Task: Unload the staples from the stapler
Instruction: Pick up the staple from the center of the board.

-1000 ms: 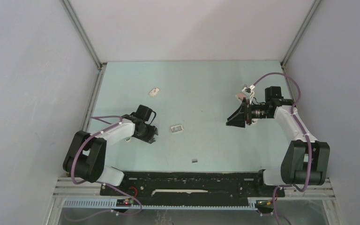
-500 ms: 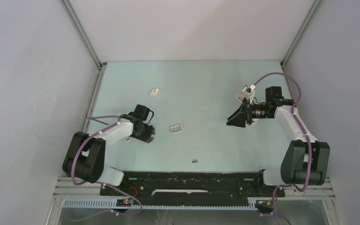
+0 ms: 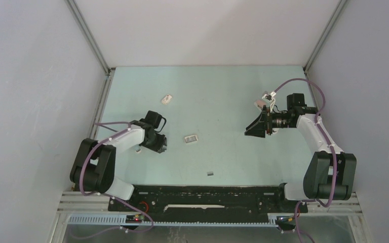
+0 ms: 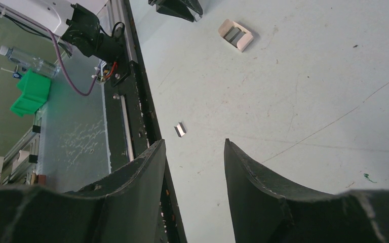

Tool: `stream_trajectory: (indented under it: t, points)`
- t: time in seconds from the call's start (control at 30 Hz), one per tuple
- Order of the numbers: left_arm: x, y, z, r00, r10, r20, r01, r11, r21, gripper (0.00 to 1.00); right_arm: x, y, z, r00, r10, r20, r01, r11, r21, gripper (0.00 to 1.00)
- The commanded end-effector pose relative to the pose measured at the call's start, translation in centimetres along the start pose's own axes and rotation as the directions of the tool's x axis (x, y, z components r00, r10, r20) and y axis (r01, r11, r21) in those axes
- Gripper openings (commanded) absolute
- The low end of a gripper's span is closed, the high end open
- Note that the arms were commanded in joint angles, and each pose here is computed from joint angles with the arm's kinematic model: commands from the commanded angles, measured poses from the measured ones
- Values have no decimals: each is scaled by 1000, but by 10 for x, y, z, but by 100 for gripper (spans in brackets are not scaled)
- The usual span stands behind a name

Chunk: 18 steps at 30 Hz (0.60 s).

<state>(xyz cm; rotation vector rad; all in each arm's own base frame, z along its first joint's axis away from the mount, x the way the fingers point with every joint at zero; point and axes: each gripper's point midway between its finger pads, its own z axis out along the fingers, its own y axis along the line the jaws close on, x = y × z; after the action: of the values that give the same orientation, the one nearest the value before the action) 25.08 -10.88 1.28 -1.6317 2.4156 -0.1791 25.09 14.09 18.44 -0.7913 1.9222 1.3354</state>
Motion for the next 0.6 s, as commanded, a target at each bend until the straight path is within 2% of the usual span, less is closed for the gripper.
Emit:
stream_trajectory:
  t: [0.0, 0.2, 0.57]
  points:
    - [-16, 30, 16, 996, 53, 71, -43, 990, -135, 36, -10, 3, -3, 999, -34, 29, 34, 999, -13, 55]
    - [-22, 27, 18, 993, 90, 79, -76, 985, -158, 35, -10, 4, -3, 999, -34, 30, 34, 999, -14, 55]
    - [-25, 29, 27, 971, 236, 44, -219, 946, -240, 26, -11, 4, -5, 999, -38, 32, 38, 999, -10, 55]
